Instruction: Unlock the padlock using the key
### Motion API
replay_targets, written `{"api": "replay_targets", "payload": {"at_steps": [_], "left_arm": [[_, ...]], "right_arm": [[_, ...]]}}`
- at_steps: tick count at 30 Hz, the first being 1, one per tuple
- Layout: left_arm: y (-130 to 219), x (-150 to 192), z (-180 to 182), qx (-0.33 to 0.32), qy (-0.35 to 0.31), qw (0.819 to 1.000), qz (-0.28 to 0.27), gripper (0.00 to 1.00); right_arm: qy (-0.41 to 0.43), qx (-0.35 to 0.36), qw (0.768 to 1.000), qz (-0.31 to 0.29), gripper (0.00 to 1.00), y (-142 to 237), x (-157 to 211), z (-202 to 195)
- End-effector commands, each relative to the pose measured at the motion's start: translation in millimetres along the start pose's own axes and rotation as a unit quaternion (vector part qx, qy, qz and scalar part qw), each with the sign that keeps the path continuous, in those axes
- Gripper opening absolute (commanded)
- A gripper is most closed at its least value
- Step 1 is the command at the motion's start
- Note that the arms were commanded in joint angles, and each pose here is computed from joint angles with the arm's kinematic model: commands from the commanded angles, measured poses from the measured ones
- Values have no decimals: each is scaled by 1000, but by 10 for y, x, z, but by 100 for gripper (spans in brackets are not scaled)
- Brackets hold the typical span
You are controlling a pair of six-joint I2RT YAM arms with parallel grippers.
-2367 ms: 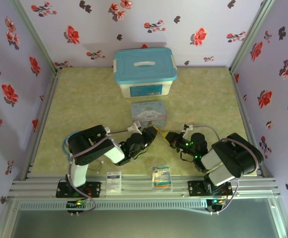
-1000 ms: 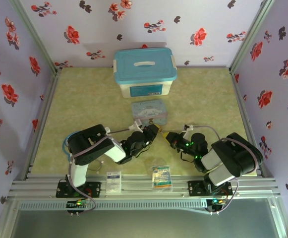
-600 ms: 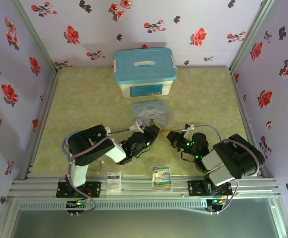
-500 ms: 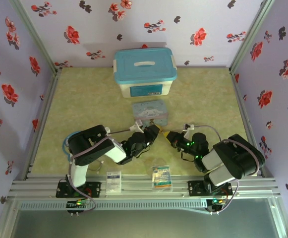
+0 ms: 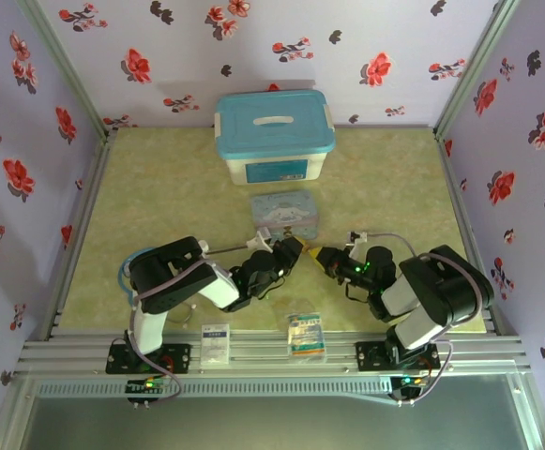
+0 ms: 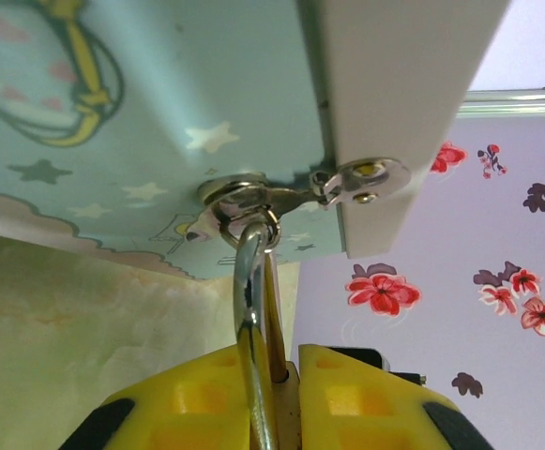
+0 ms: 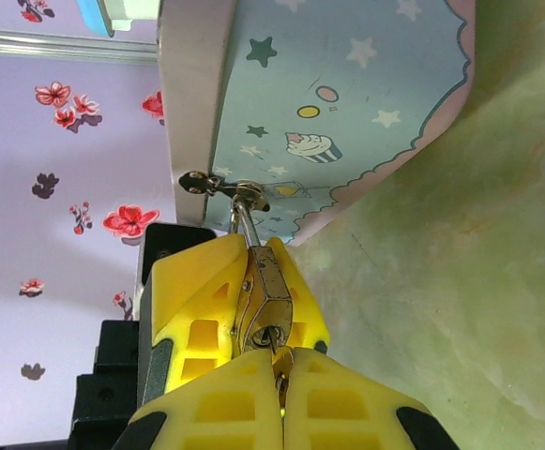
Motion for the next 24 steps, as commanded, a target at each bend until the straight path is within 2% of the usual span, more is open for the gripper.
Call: {"api": "replay_targets", "payload": {"at_steps": [1,6,15,21,24], "left_arm": [[49,271,-446,71,27,996,53,0],[47,323,-466,74,32,995,63,0],[23,338,-330,58,25,996,64,0],[53,415,-333,59,25,995,73,0],[67,470,-304,55,26,995,79,0]], "right_arm": [[28,-17,999,-12,0,-16,-142,87],[20,-14,1000,2,0,-13,-198,10],[53,-45,997,20,0,-185,-37,298],[64,-14,998,11,0,-244,-154,238],[71,-34,997,11,0,-323,-194,384]]}}
Point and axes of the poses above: each hand's point on the last joint's axis, 136 mm out from that joint toward the fingers, its own y axis back along the fingers, its own z axis along the line the jaws close on, x = y × z, the point moved 2 cm from there along y, back along the fingers, and after that the axes turned 4 degrees about y, right-handed, at the moved point
